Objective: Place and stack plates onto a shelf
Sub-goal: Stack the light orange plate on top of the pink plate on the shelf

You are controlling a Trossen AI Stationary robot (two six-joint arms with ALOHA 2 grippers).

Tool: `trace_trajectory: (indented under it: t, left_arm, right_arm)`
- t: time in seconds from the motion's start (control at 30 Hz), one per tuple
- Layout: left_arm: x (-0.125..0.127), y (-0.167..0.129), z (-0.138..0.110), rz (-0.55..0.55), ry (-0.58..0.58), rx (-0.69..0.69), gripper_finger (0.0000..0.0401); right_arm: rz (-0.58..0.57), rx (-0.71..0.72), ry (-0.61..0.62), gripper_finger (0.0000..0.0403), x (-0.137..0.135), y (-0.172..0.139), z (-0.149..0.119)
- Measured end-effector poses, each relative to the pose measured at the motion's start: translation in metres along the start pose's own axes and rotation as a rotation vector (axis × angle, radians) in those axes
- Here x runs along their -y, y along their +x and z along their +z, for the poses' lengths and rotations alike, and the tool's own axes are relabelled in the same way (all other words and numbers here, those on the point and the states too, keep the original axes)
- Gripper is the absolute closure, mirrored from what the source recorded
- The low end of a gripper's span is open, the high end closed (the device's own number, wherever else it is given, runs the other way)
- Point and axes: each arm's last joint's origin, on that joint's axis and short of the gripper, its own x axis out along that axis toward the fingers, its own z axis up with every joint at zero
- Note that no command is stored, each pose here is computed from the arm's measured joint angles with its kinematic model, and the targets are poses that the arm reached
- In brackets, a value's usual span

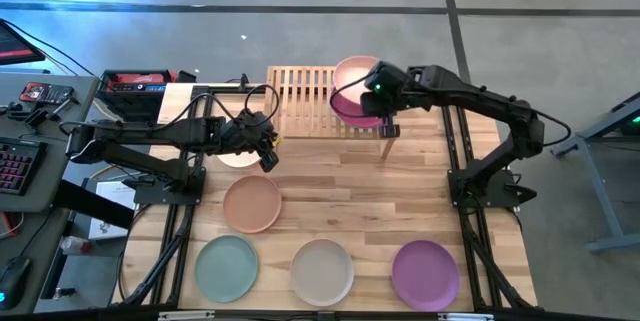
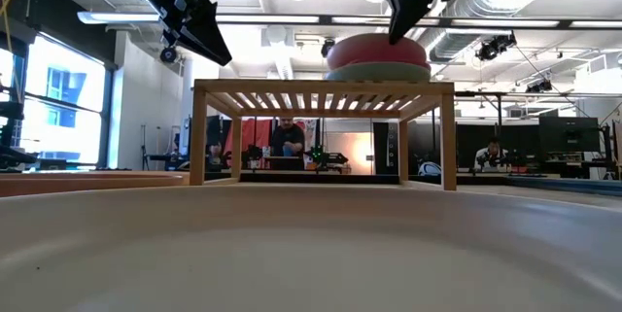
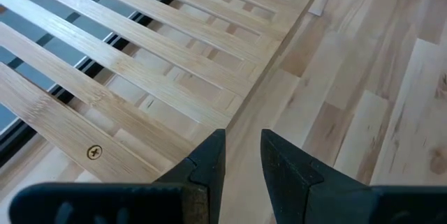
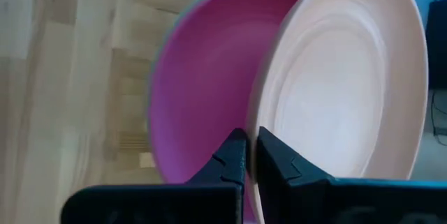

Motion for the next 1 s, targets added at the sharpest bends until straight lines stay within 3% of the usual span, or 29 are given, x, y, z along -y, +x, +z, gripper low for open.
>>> trace_trajectory:
  t: [0.3, 1.0]
  left_arm:
    - [0.000, 0.000, 0.000, 0.002, -0.034, 0.001, 0.0320]
    - [0.000, 0.000, 0.000, 0.002, -0.043, 0.000, 0.0320]
  right_arm:
    - [0.024, -0.006, -0.059, 0.0403, -0.016, -0.002, 0.008]
    - [0.080, -0.098, -0.021, 0.0403, -0.023, 0.017, 0.011]
